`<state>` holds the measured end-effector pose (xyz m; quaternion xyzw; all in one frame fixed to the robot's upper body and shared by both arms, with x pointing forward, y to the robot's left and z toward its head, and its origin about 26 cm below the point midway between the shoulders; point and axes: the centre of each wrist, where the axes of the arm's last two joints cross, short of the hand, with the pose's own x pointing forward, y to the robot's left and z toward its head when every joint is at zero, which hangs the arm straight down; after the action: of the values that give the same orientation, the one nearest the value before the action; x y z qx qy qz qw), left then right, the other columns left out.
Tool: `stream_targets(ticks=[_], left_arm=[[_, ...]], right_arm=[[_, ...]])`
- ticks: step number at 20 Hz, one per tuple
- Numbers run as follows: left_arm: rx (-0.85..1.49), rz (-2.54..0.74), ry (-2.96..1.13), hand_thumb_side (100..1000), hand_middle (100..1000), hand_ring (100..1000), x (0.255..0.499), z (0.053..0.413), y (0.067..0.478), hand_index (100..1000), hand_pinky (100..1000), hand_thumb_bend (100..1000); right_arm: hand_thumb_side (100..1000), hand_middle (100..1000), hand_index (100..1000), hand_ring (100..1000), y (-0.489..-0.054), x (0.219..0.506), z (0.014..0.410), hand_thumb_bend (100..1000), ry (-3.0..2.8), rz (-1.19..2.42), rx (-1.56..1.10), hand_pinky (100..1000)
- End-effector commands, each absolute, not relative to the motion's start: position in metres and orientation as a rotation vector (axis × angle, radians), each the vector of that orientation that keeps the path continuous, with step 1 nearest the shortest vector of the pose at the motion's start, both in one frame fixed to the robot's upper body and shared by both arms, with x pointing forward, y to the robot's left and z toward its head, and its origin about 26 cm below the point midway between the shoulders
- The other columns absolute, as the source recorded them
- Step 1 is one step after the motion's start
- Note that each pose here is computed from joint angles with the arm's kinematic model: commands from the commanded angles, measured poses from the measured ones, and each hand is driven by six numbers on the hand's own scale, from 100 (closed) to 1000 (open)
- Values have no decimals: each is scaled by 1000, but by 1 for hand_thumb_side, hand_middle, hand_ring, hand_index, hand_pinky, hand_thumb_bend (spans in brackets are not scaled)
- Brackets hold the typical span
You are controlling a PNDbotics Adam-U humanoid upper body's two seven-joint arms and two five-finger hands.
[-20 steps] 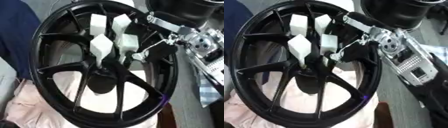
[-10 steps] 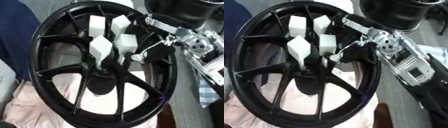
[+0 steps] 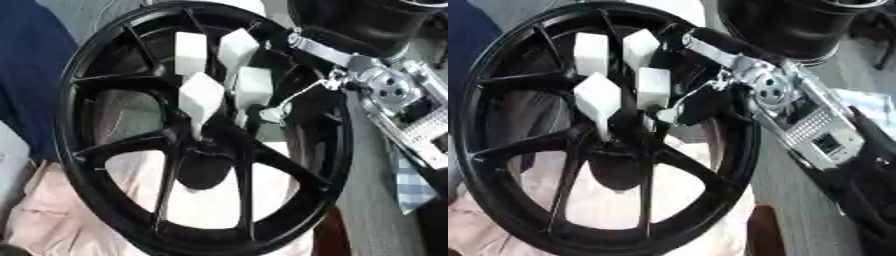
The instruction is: Pull the pin out of the wheel hub.
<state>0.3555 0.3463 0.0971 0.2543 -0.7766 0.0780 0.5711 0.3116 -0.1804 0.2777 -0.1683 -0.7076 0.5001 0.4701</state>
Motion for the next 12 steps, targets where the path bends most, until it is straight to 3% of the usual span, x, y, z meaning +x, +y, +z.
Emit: stream_targets(ticks=[1,7,12], left_arm=[[601,177,-1855,870,474,582,357,109,348,667,549,100],[599,179,-1851,871,474,582,357,108,348,667,549,100],[599,182,-1843,872,474,582,357,106,348,667,549,100]], right_arm=[[100,399,542,654,-184,307,289,378,-1770,1195,-413,653],[100,313,478,608,-185,304,292,341,-1762,1170,-350,632],[100,285,453,588,-189,302,299,380,-1756,1139,-298,613]])
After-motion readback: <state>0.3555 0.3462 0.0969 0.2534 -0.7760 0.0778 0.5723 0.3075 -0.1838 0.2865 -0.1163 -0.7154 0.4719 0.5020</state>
